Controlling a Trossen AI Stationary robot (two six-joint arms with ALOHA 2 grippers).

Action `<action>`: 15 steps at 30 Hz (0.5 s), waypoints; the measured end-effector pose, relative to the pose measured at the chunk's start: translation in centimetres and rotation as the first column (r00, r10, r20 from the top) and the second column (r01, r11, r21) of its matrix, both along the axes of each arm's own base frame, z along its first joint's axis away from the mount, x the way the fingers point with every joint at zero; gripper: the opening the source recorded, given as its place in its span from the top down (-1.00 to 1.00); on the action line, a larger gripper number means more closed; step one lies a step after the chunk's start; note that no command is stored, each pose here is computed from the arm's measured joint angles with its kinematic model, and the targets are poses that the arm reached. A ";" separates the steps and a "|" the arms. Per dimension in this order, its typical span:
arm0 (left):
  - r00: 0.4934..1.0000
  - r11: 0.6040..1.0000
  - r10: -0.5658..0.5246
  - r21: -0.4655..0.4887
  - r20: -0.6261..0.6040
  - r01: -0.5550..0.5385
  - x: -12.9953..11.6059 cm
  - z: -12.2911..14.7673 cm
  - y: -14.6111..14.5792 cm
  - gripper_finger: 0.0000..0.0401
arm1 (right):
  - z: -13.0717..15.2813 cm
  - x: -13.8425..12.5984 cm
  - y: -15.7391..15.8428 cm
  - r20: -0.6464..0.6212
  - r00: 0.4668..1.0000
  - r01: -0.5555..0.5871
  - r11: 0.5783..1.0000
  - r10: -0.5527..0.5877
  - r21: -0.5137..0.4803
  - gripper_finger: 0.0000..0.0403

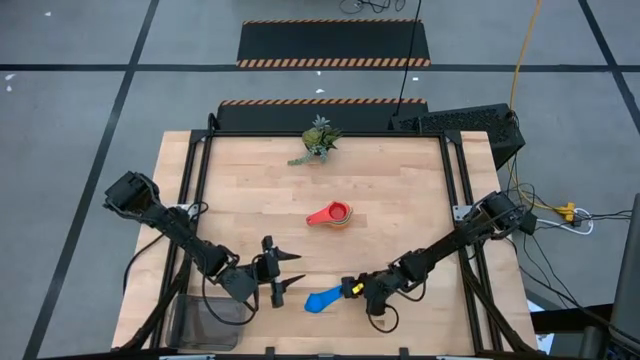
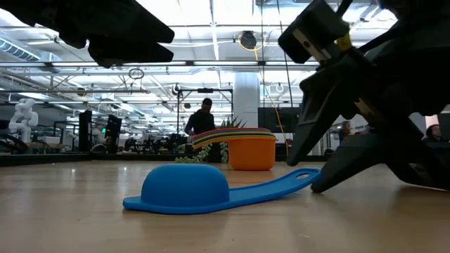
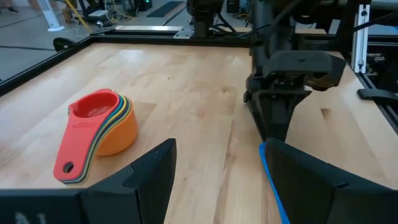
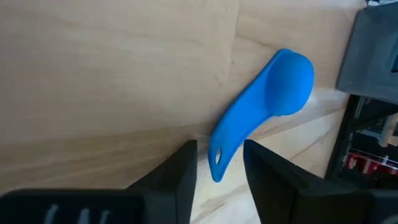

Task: Nest measuring cups in basket
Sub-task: Stack the blue measuring cup on top of the red measuring cup

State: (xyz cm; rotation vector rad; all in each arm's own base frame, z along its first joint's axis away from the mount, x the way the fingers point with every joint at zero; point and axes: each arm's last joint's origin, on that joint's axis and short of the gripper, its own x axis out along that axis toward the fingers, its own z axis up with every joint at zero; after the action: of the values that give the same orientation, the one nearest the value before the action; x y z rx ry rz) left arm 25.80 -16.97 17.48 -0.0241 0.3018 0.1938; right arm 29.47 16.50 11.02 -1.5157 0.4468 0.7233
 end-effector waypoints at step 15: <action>1.000 1.000 0.002 0.008 -0.016 -0.002 -0.1 -0.2 0.1 -0.23 | 0.0 0.3 -0.6 -0.004 1.000 0.018 1.000 -0.018 0.008 0.92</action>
State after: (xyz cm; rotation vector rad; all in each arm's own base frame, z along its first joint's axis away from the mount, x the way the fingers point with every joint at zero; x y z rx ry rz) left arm 25.73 -16.91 17.31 -0.0149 0.3174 0.1970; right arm 29.80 15.89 10.99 -1.5016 0.4596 0.7130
